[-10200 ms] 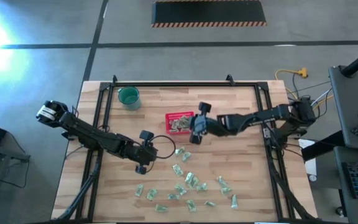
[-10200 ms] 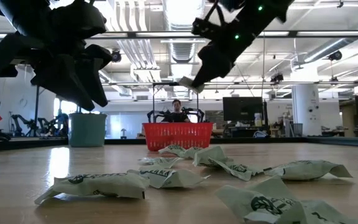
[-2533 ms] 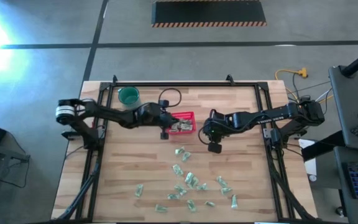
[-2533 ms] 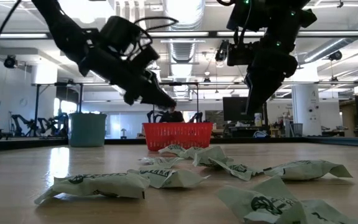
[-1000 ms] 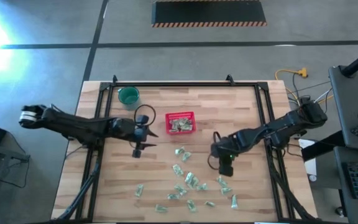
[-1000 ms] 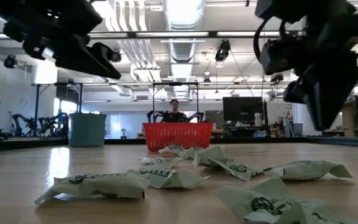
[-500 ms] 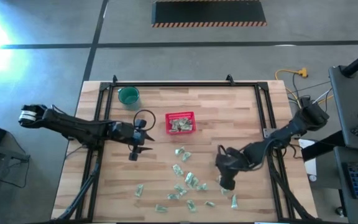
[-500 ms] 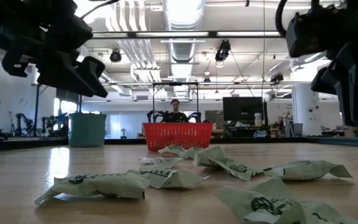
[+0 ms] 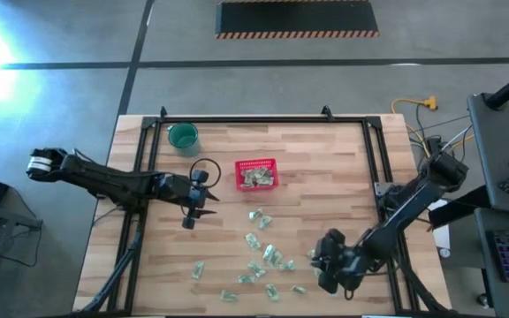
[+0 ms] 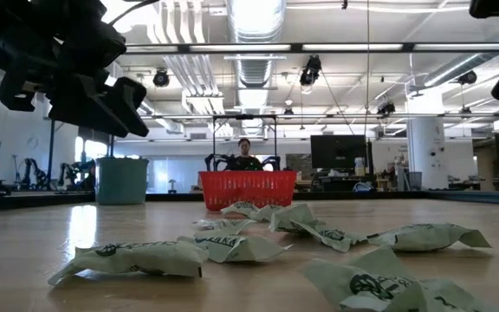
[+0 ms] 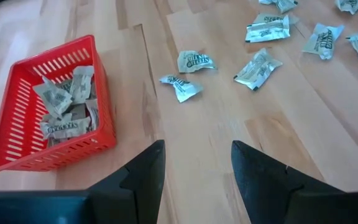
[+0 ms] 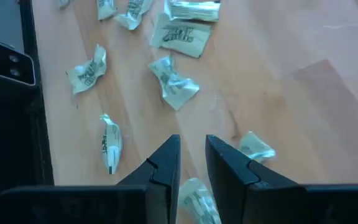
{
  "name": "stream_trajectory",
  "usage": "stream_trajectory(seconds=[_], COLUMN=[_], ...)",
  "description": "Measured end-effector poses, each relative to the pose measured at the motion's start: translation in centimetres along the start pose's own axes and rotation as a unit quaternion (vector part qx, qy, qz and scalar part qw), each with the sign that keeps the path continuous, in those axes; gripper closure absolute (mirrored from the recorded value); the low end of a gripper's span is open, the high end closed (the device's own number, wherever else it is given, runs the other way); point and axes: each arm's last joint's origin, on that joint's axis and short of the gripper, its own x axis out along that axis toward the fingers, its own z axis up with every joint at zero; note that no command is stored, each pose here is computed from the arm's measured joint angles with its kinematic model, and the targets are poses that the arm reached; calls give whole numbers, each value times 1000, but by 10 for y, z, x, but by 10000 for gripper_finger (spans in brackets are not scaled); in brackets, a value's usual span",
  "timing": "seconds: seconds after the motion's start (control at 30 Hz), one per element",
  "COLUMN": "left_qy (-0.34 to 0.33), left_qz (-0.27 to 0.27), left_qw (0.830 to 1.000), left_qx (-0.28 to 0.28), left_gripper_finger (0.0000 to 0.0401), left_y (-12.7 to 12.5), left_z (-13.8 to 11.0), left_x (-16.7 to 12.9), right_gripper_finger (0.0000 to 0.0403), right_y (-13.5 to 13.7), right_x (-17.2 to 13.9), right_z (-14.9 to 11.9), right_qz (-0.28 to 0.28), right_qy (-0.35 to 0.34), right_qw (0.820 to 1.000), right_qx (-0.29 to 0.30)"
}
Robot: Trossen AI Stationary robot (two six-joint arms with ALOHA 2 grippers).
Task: Pick and place items into bin
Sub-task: Put the stevia packet into the red bin
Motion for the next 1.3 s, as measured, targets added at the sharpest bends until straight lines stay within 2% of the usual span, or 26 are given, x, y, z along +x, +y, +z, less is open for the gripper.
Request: stream_trajectory(seconds=[0.2, 0.53, 0.7, 0.9, 1.3], left_qy=[0, 0, 0, 0, 0], left_qz=[0, 0, 0, -1, -2], left_qw=[1000, 1000, 1000, 1000, 1000], left_qx=[0, 1, 0, 0, 0], left_gripper_finger=[233, 233, 233, 233, 233], left_y=[0, 0, 0, 0, 0], left_z=[0, 0, 0, 0, 0], left_x=[0, 0, 0, 0, 0], right_gripper_finger=[322, 245, 219, 209, 209], right_y=[-3, -3, -9, -12, -16], right_x=[18, 18, 18, 18, 33], right_z=[-9, -10, -13, -14, -23], right_qz=[-28, -31, -57, -71, -101], right_qy=[12, 16, 38, 41, 53], right_qw=[999, 999, 998, 996, 993], right_qx=[-13, -15, 4, 20, 9])
